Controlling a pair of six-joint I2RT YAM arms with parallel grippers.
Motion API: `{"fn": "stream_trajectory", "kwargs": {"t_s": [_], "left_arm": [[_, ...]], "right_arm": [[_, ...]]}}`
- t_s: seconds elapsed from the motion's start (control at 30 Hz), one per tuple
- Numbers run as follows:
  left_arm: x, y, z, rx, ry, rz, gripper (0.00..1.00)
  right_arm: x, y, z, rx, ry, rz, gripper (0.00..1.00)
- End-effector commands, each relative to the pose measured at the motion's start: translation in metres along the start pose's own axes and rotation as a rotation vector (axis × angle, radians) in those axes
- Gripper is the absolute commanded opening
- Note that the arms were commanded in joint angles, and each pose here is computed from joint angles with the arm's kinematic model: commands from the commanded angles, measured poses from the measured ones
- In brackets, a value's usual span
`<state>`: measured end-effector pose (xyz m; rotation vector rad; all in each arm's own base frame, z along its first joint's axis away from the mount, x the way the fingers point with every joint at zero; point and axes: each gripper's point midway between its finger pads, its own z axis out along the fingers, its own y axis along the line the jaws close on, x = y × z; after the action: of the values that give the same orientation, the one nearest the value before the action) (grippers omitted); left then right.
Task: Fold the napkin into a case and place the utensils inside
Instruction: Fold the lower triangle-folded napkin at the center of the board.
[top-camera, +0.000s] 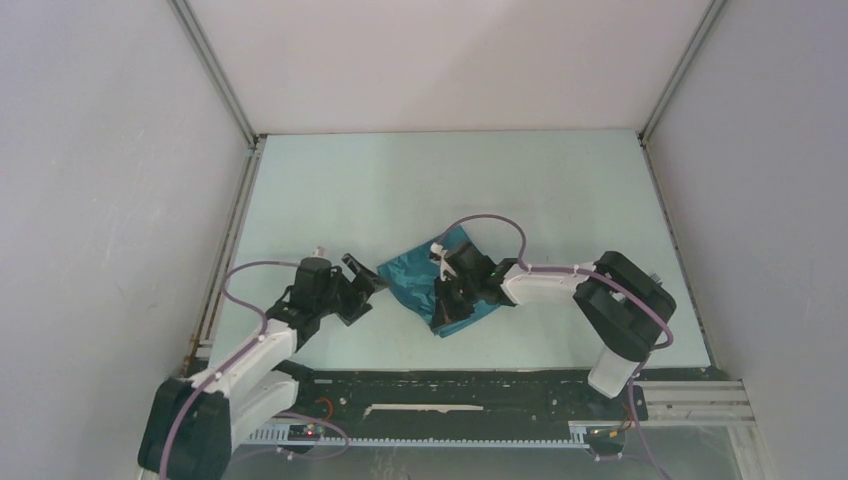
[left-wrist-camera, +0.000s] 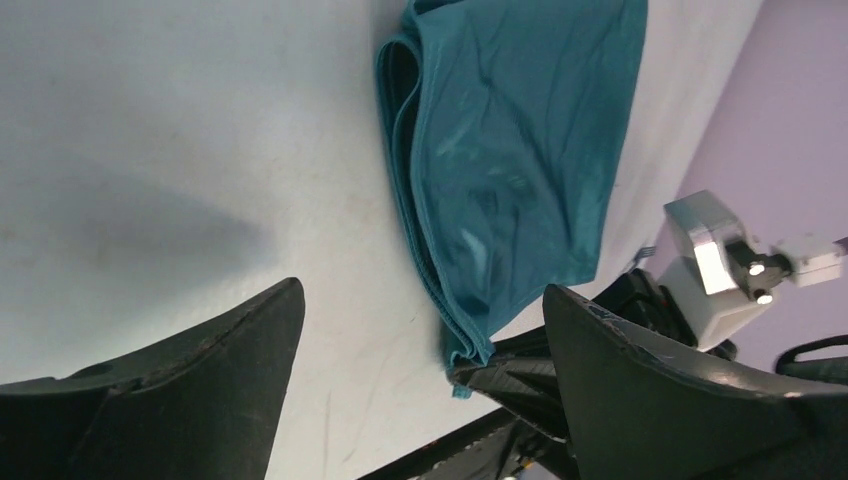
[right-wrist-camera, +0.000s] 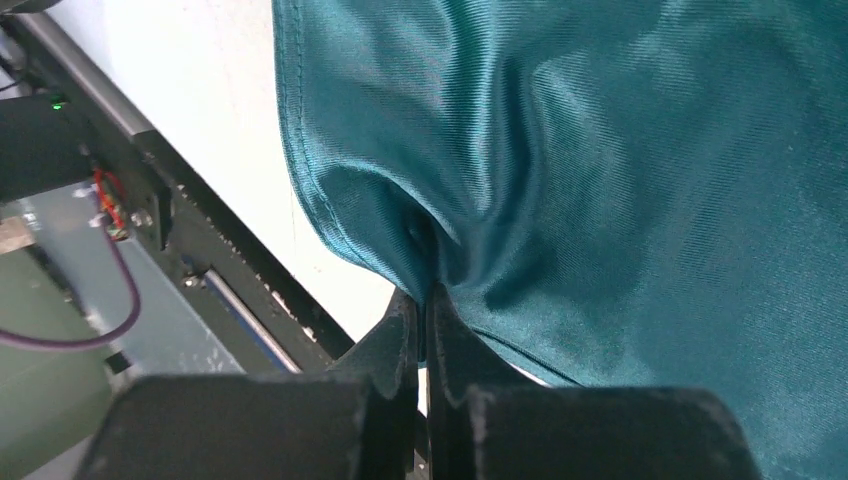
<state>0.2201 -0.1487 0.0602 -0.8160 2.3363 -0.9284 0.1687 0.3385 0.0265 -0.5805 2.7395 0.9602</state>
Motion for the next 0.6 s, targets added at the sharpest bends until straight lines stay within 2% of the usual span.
{"fn": "stream_trajectory", "kwargs": {"t_s": [0.0,0.1,0.37,0.57], "left_arm": [[-0.015,-0.049,0.012,0.196,-0.015,-0.079,0.95],[-0.016,-0.049,0.025,0.189,0.004,-0.106,0.94],[-0.021,-0.045,0.037,0.155,-0.017,-0.127,0.82],[-0.015,-0.053,0.048,0.157,0.018,-0.139,0.75]], "right_arm": [[-0.018,0.027,-0.017,-0.222,-0.087,0.010,0.00],[-0.017,0.026,-0.022,-0.273,-0.100,0.037,0.00],[-0.023,0.020,-0.031,-0.342,-0.136,0.101,0.00],[-0.024,0.013,-0.035,-0.361,-0.150,0.131,0.00]]}}
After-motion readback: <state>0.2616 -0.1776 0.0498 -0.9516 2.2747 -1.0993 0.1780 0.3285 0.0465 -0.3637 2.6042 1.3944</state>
